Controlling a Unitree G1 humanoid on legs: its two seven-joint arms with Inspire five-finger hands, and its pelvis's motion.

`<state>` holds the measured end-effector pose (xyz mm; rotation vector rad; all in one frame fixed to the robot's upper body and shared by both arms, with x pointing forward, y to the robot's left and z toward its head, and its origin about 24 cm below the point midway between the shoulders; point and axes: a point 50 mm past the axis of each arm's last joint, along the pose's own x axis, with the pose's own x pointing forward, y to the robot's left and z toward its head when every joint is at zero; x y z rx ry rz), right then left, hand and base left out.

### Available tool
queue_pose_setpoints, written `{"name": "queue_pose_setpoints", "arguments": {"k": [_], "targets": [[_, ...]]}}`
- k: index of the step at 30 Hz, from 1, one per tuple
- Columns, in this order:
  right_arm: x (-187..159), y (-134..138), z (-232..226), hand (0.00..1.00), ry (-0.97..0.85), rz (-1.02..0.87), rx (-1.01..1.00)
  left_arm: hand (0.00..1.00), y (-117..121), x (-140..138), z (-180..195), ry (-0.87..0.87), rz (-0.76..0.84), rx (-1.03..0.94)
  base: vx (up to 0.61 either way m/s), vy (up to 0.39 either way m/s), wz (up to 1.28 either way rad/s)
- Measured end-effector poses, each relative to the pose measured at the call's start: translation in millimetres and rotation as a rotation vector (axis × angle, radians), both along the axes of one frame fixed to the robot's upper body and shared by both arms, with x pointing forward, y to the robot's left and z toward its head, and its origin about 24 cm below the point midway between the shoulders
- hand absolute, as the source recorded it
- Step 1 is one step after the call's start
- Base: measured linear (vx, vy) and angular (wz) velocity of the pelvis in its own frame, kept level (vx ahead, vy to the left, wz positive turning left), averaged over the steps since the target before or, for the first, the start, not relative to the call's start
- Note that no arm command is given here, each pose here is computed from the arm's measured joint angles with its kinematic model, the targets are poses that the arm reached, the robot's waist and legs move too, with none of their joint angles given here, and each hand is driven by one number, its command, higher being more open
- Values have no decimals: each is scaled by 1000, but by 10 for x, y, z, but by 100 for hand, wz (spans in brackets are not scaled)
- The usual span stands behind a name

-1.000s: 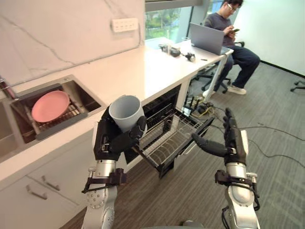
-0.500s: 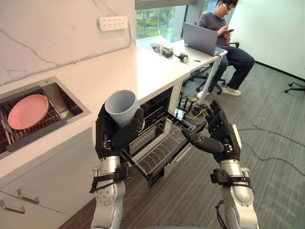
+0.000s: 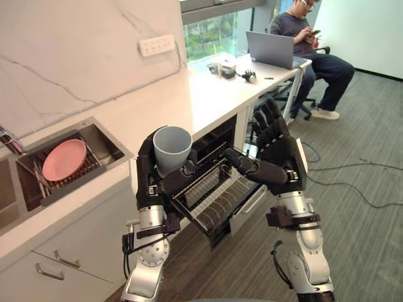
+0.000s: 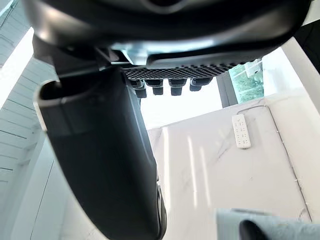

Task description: Walk over to the sink, pick up the cup, carry it to the dishwasher, place the cup inside the dishwasher, then close the dishwasher door

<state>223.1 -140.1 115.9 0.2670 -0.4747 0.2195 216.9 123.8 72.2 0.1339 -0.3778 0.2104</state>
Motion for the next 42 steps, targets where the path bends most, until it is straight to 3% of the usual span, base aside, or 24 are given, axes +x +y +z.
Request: {"name": "queue_pose_setpoints", "arguments": {"k": [6, 21, 42], "targets": [[62, 62, 53, 100, -1, 35, -12, 0, -223, 99, 15, -7, -87, 124, 71, -20, 11], [120, 297, -228, 100, 238, 141, -170, 0, -362, 67, 84, -81, -139, 285, -1, -2, 1], [237, 350, -62, 100, 225, 144, -78, 0, -414, 10, 294, -168, -217, 193, -25, -7, 4]]}}
